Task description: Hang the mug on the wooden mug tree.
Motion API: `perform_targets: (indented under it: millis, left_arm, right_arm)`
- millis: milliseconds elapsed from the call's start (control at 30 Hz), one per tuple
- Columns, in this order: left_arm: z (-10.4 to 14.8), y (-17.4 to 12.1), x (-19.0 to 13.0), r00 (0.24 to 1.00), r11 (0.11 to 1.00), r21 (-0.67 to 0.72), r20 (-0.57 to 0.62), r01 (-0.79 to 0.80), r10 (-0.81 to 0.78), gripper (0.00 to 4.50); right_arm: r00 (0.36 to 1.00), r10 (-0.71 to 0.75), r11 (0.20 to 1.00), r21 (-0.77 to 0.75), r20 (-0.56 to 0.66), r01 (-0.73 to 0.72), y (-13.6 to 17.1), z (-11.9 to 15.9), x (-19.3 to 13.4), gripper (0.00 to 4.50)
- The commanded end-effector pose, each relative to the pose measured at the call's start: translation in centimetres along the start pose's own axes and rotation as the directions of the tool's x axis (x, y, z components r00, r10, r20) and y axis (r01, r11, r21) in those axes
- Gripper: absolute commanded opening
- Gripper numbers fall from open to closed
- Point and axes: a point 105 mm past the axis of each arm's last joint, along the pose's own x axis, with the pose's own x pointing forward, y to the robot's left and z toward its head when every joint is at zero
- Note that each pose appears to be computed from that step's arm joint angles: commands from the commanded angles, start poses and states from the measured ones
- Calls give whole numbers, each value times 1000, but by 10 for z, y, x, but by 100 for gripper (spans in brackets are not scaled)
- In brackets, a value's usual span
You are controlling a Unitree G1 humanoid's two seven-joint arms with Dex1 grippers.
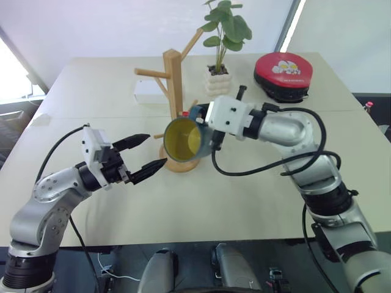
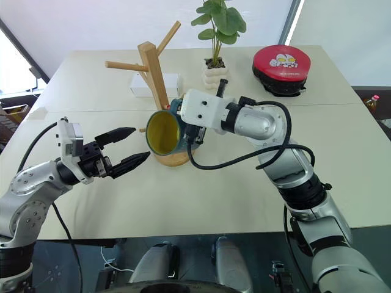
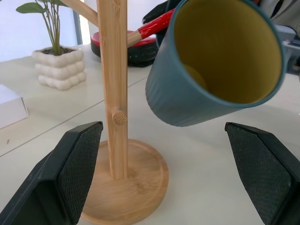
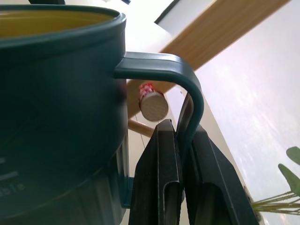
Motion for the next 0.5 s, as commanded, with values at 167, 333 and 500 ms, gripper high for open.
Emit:
perform_targets:
  millis: [167,333,500]
  left_arm:
    - [13,-1,0,999,999,38,33,1,-2,450]
    - [13,-1,0,999,999,38,32,1,-2,450]
    - [12,0,0,1000,999,34,30,-5,4,450]
  right_arm:
    - [999,-37,999,-18,36,38,-9,13,4,71]
    - [997,-78,996,-50,27,79,-16,13,0,294]
    - [994,-109,994,-25,10,109,-29,4,-25,294]
